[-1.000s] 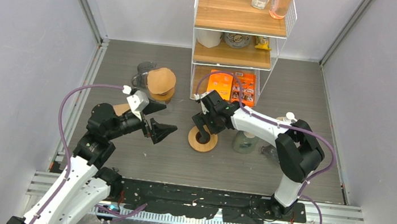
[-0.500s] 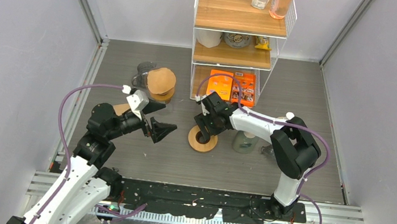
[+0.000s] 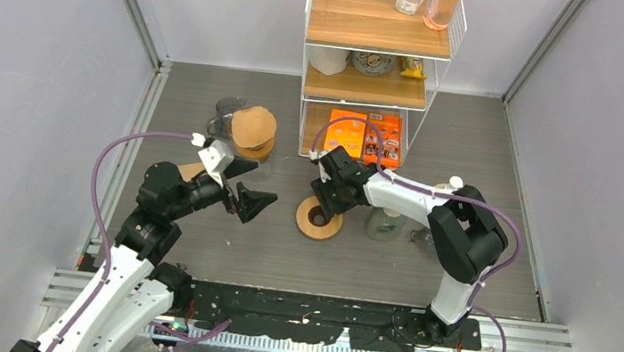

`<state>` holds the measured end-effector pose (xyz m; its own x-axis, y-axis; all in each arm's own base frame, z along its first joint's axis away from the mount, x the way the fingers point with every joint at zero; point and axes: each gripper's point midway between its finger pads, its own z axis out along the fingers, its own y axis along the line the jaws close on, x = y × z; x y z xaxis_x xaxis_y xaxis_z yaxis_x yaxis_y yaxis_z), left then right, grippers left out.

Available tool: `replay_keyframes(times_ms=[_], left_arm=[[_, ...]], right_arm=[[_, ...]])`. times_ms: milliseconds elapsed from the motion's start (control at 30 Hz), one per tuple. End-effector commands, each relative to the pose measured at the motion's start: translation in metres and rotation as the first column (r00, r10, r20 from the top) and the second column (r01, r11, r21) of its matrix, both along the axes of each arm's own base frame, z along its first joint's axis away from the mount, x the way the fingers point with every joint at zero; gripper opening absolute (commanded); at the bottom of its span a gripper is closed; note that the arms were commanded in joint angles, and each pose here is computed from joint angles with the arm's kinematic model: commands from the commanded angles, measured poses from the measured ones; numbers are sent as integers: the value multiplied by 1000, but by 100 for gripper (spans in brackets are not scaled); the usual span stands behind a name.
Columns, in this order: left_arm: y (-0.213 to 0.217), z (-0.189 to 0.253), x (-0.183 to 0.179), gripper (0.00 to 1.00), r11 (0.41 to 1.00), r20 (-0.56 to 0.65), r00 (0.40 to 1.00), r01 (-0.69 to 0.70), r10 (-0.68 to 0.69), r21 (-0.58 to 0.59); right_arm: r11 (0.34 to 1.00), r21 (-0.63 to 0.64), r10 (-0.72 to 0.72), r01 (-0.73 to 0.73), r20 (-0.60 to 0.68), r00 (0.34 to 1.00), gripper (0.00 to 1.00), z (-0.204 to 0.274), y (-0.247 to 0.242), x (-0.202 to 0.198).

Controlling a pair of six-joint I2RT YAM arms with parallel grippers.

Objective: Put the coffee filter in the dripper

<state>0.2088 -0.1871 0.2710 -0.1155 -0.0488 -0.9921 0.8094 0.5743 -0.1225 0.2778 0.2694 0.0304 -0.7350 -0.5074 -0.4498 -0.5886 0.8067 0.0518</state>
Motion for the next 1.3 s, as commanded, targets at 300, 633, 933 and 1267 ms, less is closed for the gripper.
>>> replay_keyframes(times_ms=[300, 633, 933, 1267], left_arm=[[7, 18, 18, 100, 991, -100, 988, -121, 115, -57], [-17, 19, 32, 99, 989, -357, 931, -111, 69, -101], [-34, -14, 58, 98, 915, -418, 817, -314, 397, 255], [-80, -47, 58, 88, 942, -538, 786, -165, 305, 293]], right_arm=[[966, 230, -138, 117, 77, 987, 37, 116, 3, -7], [955, 209, -235, 210, 104, 966, 35, 151, -19, -6], [937, 218, -299, 272, 101, 949, 32, 153, -24, -5], [927, 268, -303, 261, 127, 945, 31, 163, -24, -3]])
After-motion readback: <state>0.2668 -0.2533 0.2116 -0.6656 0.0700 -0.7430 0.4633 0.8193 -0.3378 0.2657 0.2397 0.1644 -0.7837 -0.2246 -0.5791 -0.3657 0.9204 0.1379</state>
